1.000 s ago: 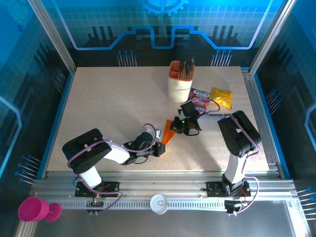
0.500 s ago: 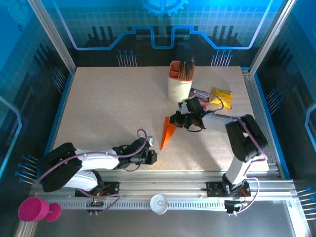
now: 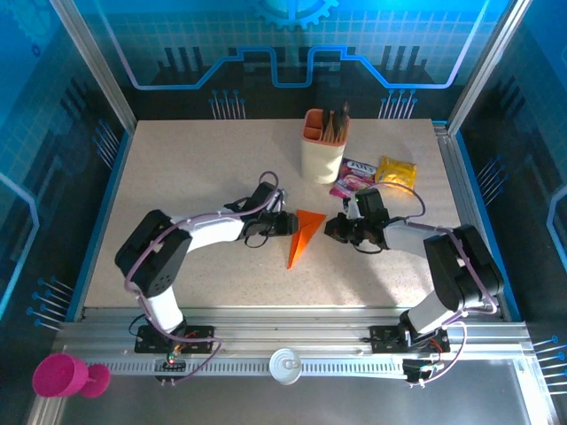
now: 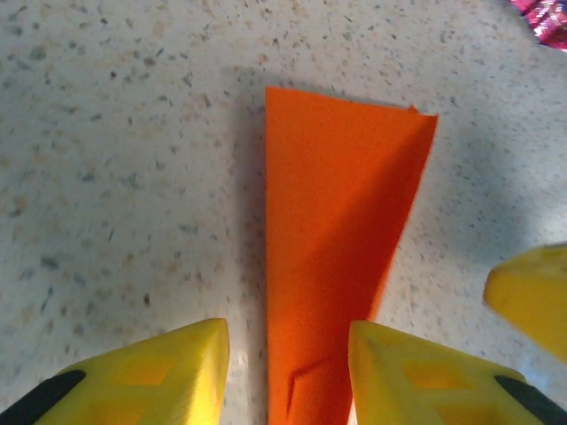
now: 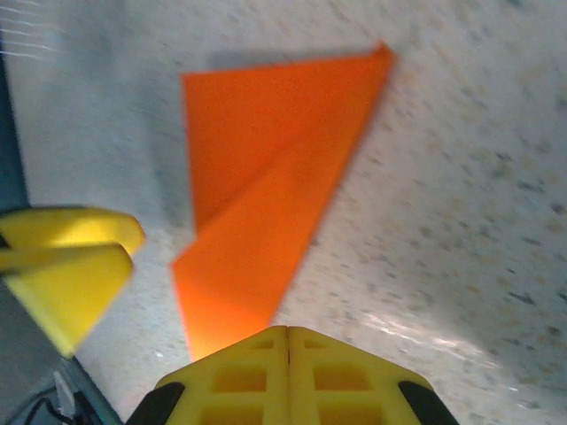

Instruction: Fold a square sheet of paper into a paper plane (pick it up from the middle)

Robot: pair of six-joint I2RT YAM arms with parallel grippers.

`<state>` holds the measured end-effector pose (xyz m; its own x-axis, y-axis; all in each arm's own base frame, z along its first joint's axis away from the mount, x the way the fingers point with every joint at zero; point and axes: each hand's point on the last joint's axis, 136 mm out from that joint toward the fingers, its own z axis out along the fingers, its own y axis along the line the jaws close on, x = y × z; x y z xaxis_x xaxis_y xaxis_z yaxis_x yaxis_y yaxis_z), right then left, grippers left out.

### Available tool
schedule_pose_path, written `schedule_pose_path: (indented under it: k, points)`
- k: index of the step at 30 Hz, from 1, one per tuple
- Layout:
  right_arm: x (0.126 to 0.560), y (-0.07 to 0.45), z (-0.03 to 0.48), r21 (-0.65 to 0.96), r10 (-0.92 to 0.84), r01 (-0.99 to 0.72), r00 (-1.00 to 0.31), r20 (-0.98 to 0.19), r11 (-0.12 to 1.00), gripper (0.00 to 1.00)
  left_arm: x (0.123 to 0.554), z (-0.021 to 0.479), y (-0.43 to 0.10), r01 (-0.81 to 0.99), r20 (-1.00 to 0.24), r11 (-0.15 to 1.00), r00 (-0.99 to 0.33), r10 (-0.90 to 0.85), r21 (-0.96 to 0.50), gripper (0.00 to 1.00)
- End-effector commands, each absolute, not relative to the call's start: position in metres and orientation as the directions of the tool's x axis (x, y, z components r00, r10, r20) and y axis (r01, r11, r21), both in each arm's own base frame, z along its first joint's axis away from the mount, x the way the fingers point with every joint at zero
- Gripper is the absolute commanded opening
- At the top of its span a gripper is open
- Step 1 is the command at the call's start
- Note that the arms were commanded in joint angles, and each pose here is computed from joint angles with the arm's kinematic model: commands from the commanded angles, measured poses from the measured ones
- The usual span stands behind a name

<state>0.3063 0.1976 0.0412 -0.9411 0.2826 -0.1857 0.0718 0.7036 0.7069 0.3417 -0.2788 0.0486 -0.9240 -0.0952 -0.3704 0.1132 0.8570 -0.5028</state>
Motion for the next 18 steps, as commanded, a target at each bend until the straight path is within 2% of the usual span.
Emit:
schedule_pose_path:
  k: [1, 10, 11, 12, 18]
  points:
    - [0.308, 0.207, 0.036, 0.721, 0.265, 0.038, -0.942, -0.205, 0.692, 0.00, 0.345, 0.043, -0.277, 0.125, -0.341, 0.871, -0.938, -0.052, -0.476, 0.42]
    - [0.303, 0.216, 0.008, 0.723, 0.257, 0.075, -0.955, -0.145, 0.687, 0.00, 0.361, 0.036, -0.274, 0.103, -0.336, 0.881, -0.940, -0.066, -0.462, 0.44]
    - [0.322, 0.224, 0.023, 0.757, 0.265, -0.009, -0.934, -0.241, 0.654, 0.00, 0.362, 0.035, -0.276, 0.106, -0.330, 0.880, -0.942, -0.061, -0.463, 0.44]
    - [0.306, 0.218, 0.006, 0.729, 0.258, 0.070, -0.955, -0.149, 0.681, 0.00, 0.363, 0.033, -0.278, 0.104, -0.320, 0.879, -0.946, -0.058, -0.466, 0.44]
    - [0.306, 0.219, -0.003, 0.728, 0.259, 0.083, -0.957, -0.133, 0.680, 0.00, 0.371, 0.026, -0.293, 0.113, -0.291, 0.859, -0.956, -0.044, -0.499, 0.44]
